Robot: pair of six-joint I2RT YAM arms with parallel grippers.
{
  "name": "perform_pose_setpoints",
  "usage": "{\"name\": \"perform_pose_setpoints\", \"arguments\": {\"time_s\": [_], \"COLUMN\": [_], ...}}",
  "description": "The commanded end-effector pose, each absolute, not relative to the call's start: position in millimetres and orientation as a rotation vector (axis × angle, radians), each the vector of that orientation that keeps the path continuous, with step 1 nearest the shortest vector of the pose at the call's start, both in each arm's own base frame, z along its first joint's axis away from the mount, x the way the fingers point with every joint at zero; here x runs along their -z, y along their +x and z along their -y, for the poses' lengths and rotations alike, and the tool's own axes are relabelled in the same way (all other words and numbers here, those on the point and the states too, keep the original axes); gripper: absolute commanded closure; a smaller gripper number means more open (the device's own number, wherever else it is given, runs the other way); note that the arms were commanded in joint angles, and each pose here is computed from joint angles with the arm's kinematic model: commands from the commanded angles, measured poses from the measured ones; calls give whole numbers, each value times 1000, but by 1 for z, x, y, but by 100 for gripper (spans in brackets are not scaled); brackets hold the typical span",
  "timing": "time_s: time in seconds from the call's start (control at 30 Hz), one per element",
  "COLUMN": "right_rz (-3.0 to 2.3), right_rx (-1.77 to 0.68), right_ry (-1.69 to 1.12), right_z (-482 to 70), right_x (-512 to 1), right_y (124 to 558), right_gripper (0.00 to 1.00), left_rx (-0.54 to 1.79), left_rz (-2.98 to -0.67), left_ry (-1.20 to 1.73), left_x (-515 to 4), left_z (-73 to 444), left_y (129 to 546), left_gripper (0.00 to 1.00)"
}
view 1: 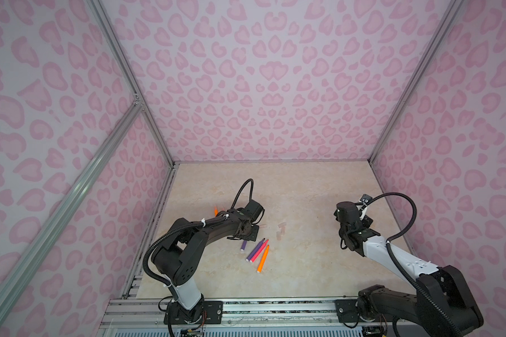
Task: Insert the pens into the pen caps
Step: 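Grasp the purple highlighter with the left gripper and lift it upright, then hold the purple highlighter upright with the left gripper while the right gripper approaches it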
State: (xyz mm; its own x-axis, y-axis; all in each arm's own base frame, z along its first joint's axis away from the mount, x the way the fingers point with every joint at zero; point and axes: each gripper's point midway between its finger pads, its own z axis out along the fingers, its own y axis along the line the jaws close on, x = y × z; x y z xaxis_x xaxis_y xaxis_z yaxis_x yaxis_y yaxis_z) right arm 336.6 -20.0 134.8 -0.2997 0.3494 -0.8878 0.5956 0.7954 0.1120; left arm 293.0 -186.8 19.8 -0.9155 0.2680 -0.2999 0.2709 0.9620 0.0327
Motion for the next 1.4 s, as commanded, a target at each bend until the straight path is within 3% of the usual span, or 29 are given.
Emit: {"name": "perform_pose_setpoints", "arguments": {"time_s": [0.0,0.13,0.3,0.4,0.6,0.8,1.07,1.37], "right_rz": [-1911,-1962,-1806,-1682,-1641,-1736,-1830,-1883], "right_rx": [286,146,-389,-712,-994,-1063,-1032,-997], "right_ry": [721,741,542,407,127,-80,-147,-166], "right_z": [21,5,-83,-138,-226,-293,-330,-349], "right_x": [-135,-151,-237,-279,-312,-306,-291,-279], "right_y": [335,330,312,282,229,216,219,219], "right_gripper": [11,17,16,18,20,26,42,51], "left_rx": [81,406,728,794,823,821,802,785], "left_rz": [-2739,-2413,-1898,-1693,-1569,-1573,-1610,-1615], "left_ry": [384,405,455,458,510,620,676,675], "left_x": [-42,-131,-262,-294,-284,-275,-268,-267], "left_z": [189,219,239,233,229,242,256,256], "left_y": [294,290,263,249,229,217,217,218], "left_gripper": [97,97,97,97,97,96,96,97]}}
